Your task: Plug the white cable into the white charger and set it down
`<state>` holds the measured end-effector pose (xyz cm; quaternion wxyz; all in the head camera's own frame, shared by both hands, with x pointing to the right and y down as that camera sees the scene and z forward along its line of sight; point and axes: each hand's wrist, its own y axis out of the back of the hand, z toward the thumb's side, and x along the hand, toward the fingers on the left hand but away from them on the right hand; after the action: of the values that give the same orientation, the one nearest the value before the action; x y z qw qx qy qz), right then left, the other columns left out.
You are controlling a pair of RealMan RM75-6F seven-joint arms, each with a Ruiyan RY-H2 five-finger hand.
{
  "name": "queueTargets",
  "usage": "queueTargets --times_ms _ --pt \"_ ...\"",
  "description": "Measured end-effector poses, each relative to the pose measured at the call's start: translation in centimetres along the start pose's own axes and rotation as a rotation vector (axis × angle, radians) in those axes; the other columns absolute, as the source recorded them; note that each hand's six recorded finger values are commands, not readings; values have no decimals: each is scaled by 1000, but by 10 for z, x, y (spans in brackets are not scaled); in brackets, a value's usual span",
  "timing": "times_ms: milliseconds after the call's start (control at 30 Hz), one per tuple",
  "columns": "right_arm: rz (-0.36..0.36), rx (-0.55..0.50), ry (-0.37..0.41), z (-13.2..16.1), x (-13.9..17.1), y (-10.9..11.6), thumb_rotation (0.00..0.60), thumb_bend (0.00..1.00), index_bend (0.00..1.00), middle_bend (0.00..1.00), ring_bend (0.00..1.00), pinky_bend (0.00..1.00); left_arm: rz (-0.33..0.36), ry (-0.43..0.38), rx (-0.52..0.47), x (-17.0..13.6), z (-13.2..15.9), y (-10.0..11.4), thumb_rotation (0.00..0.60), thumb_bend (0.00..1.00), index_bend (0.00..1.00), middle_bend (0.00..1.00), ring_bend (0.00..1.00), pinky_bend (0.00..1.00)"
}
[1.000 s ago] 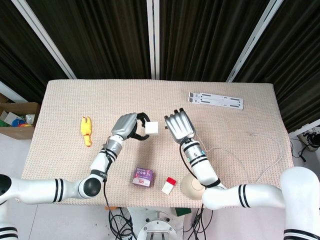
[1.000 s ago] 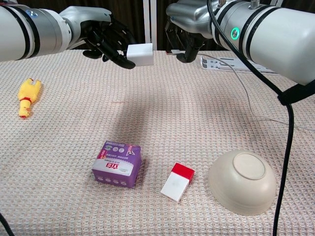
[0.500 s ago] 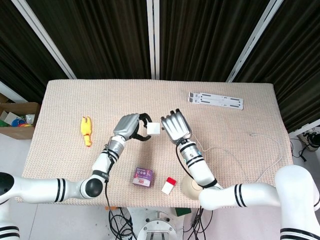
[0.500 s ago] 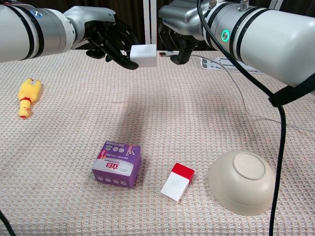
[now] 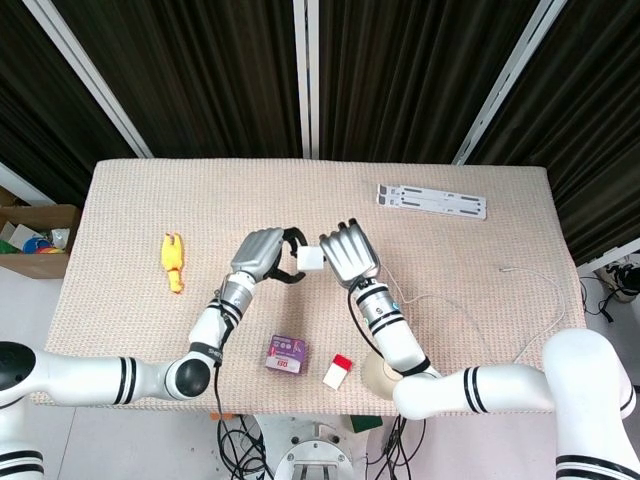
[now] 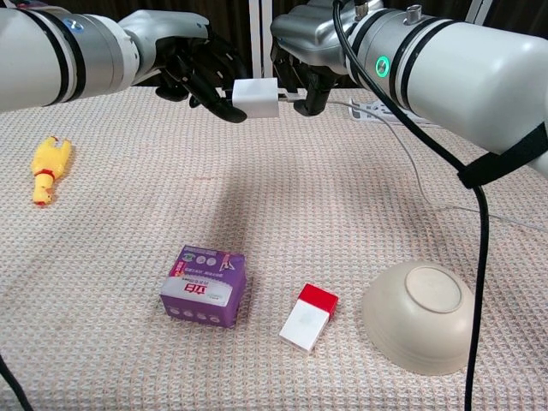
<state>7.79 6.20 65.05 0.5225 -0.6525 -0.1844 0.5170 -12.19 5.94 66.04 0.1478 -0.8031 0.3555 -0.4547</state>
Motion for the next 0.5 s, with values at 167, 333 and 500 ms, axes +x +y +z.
queueTargets --times_ms 167,333,500 --pt "7 -1 -1 1 0 0 600 1000 648 609 401 436 7 4 25 0 1 -1 600 350 560 472 733 944" --pt "14 2 -1 4 -1 -1 600 1000 647 611 405 437 27 15 69 1 2 0 600 350 560 472 733 944" --pt "22 0 -2 6 -1 -1 600 1000 643 611 406 437 52 41 123 2 1 1 600 350 560 474 733 944"
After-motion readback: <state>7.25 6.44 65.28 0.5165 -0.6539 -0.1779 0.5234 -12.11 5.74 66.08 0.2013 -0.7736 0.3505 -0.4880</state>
